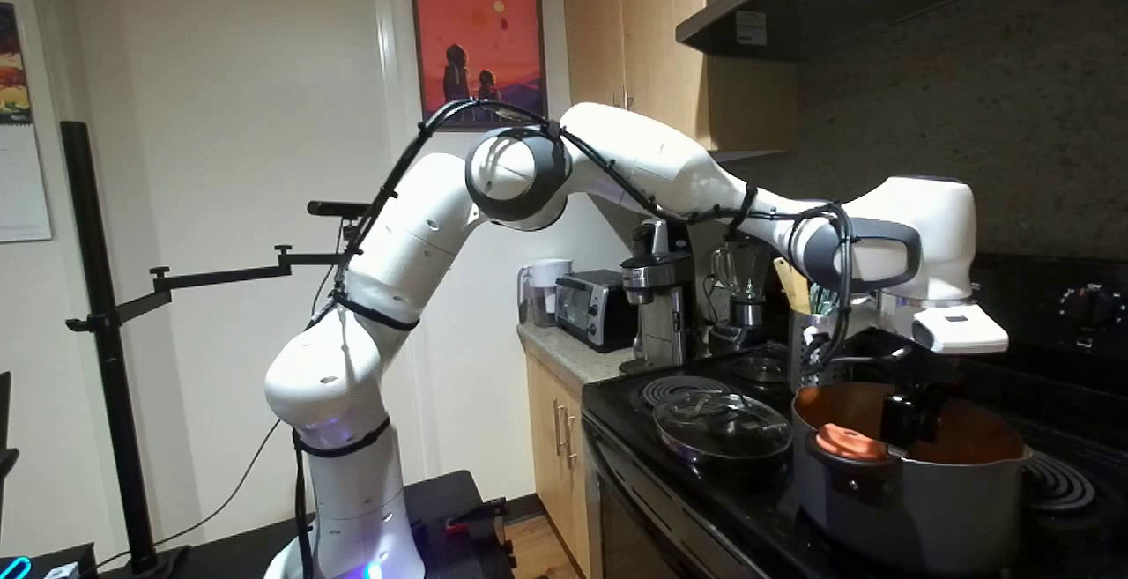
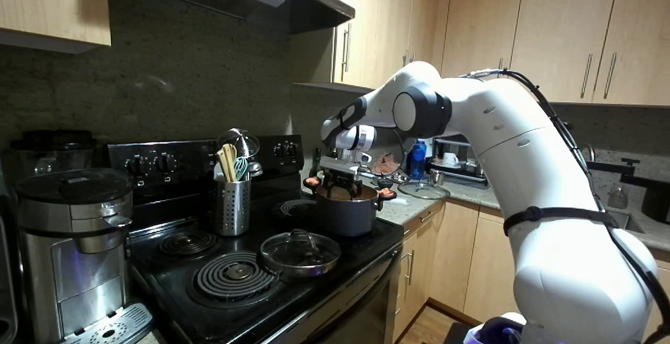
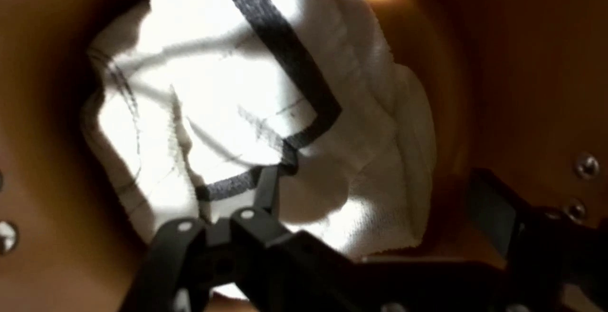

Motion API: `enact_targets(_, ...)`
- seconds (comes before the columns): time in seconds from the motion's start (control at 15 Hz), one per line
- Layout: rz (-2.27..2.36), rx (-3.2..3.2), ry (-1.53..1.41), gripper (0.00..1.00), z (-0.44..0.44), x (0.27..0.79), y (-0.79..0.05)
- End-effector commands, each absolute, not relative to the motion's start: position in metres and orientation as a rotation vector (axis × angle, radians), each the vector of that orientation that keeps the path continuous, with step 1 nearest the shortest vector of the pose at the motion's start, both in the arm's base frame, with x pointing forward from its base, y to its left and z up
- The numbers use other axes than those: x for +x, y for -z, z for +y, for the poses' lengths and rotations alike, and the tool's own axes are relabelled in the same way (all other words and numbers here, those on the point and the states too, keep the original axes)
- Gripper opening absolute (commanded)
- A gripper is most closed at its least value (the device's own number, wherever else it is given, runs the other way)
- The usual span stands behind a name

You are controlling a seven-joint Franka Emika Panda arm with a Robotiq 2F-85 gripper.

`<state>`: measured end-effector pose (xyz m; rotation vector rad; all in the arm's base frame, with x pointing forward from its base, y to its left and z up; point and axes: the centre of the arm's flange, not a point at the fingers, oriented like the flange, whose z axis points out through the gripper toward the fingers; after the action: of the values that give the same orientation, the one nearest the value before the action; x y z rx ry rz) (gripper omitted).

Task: Take the towel out of the pot and put it on the counter

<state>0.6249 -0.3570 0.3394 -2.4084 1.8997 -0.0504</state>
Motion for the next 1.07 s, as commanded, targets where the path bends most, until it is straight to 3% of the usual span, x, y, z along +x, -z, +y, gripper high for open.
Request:
enact_targets(0.0, 1.947, -2.439, -0.022, 1.00, -0.358, 0.638, -0.318)
enact_targets(0.33, 1.996, -2.458, -0.116, 1.00, -0.369, 0.627, -0.275)
enact_targets(0.4, 2.003, -2.457, -0.118, 0.75, -0.370, 0.625, -0.271)
enact_targets(0.53, 1.998, -2.455, -0.105, 0.66, -0.373, 0.625, -0.272)
enact_targets(1.0, 1.987, -2.449, -0.045, 0.14, -0.374, 0.622, -0.293)
